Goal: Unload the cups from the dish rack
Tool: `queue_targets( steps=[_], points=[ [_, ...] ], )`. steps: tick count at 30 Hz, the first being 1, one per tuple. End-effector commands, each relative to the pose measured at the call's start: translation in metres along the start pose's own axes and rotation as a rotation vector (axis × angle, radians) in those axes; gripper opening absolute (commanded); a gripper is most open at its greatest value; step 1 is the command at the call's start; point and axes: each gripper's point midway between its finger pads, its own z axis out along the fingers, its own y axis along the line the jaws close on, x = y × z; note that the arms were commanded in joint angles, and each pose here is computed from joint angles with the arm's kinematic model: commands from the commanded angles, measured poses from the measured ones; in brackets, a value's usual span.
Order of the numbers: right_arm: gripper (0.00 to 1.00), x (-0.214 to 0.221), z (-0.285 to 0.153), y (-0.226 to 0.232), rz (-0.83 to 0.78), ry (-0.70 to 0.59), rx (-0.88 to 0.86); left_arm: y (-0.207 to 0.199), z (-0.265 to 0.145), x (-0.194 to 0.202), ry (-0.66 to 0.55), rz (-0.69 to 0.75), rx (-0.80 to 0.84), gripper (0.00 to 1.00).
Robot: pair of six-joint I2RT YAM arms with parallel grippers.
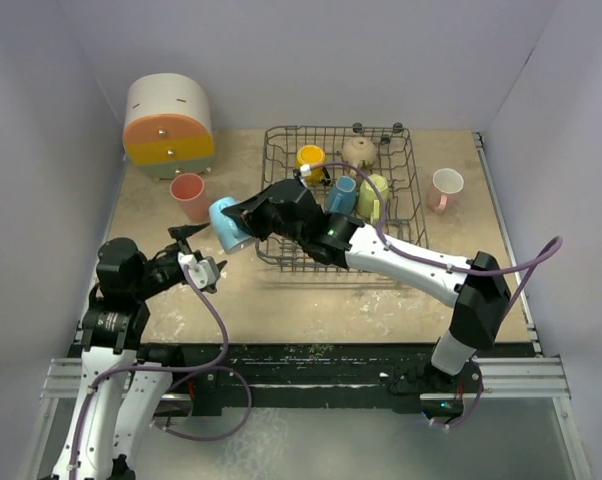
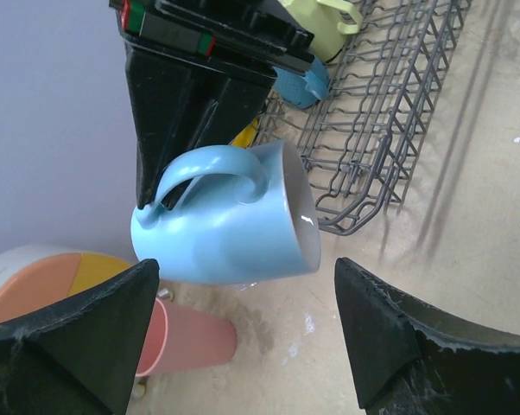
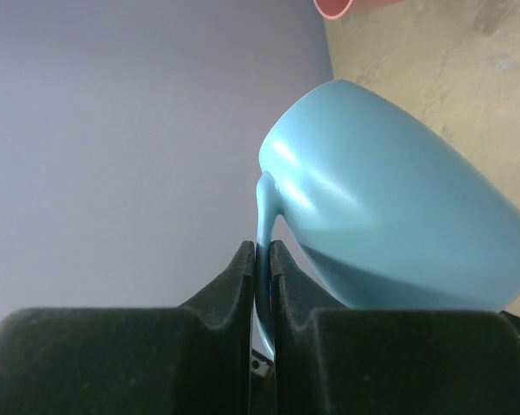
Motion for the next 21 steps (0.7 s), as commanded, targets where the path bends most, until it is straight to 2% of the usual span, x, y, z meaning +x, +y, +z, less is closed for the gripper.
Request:
queue_targets(
  steps=[1,8,13,17,21],
  points=[
    [0.0,-0.003,-0.031,0.087,0.172,-0.042,-0.28,0.011,-0.005,-0.004,-0.019,-0.075,-0.121,0.85],
    [0.0,0.012,-0.042,0.122,0.247,-0.062,-0.365,-0.002,-0.017,-0.009,-0.051,-0.155,-0.168,0.86],
    [0.0,0.026,-0.046,0.136,0.3,-0.05,-0.415,0.034,-0.026,-0.013,-0.062,-0.12,-0.351,0.83],
    [0.0,0.037,-0.05,0.148,0.336,-0.037,-0.441,0.052,-0.028,-0.009,-0.051,-0.107,-0.435,0.81],
    [0.0,0.048,-0.06,0.16,0.347,-0.03,-0.464,0.081,-0.038,-0.005,-0.024,-0.034,-0.582,0.75]
  ],
)
